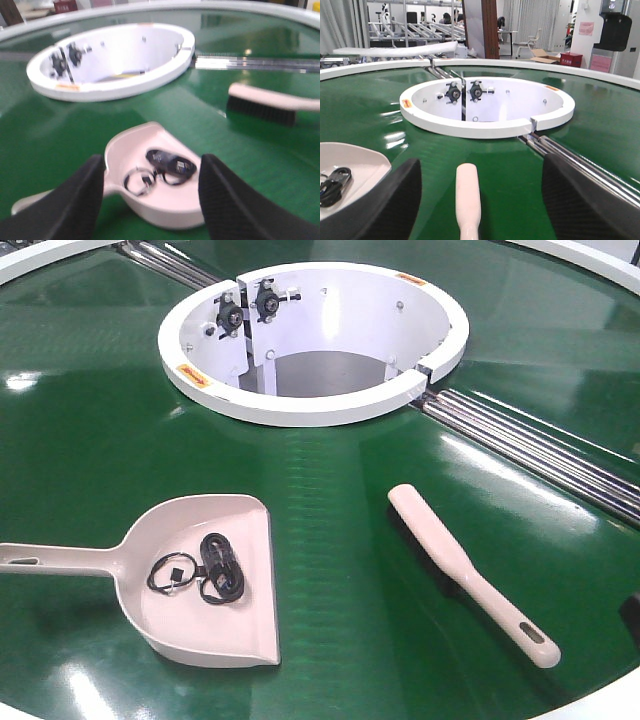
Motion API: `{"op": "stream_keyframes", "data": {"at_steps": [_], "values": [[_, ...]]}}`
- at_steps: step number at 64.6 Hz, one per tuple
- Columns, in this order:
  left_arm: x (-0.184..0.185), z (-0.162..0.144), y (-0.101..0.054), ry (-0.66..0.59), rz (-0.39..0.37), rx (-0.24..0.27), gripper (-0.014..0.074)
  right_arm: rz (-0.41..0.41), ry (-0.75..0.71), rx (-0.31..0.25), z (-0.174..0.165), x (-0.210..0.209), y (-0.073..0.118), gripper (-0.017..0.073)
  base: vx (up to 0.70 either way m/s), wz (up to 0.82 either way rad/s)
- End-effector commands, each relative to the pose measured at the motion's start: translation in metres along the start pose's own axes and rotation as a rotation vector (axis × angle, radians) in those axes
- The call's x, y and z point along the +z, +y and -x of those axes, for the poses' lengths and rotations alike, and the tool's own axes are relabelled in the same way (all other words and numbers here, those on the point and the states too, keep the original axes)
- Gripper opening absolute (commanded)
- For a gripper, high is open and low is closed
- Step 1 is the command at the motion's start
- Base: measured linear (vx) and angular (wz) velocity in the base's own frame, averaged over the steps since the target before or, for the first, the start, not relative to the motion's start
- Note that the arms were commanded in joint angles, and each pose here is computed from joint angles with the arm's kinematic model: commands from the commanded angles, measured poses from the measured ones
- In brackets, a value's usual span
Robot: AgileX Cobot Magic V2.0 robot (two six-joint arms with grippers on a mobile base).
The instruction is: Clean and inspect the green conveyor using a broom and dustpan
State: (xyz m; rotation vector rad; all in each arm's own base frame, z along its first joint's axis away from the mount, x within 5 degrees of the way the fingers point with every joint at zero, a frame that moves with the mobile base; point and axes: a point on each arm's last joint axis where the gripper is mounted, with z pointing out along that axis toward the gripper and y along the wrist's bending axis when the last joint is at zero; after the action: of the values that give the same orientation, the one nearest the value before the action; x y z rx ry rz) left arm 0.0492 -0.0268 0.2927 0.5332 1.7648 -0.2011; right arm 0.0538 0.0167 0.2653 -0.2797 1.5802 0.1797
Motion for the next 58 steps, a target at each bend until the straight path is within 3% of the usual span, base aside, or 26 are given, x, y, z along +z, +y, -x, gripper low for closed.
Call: {"op": "stream_keyframes", "data": {"at_steps": [1,6,13,19,24,29,58], "values": [[0.0055,0.0002,-0.0005,-0.08,-0.003,-0.073,0.039,-0.011,-0.093,0.014,0.0143,-0.0007,-0.0013,0.0487,0.0,0.0],[0.0095,-0.0063,-0.0029,-0.072,-0.023,-0.121,0.0389,-0.009,-0.092,0.024,0.0142,-0.0007,-0.0012,0.0452,0.0,0.0],[0.0109,-0.0067,-0.0014,-0.095,-0.004,-0.107,0.0335,-0.009,-0.092,0.024,0.0142,-0.0007,-0.0012,0.0325,0.0,0.0],[0.0107,-0.005,0.0004,-0.115,0.016,-0.084,0.0197,-0.01,-0.092,0.018,0.0142,-0.0007,-0.0012,0.013,0.0,0.0],[0.0107,-0.0048,0.0,-0.117,0.011,-0.097,0.0019,-0.01,-0.089,0.009,0.0139,-0.0007,-0.0012,-0.0015,0.0,0.0],[0.0106,-0.0044,-0.0008,-0.121,0.0,-0.123,-0.0008,-0.007,-0.072,0.014,0.0124,-0.0006,-0.0009,-0.001,0.0,0.0],[0.0106,-0.0046,-0.0007,-0.118,0.001,-0.119,-0.0007,-0.004,-0.048,0.018,0.0102,-0.0004,-0.0006,-0.0008,0.0,0.0]]}}
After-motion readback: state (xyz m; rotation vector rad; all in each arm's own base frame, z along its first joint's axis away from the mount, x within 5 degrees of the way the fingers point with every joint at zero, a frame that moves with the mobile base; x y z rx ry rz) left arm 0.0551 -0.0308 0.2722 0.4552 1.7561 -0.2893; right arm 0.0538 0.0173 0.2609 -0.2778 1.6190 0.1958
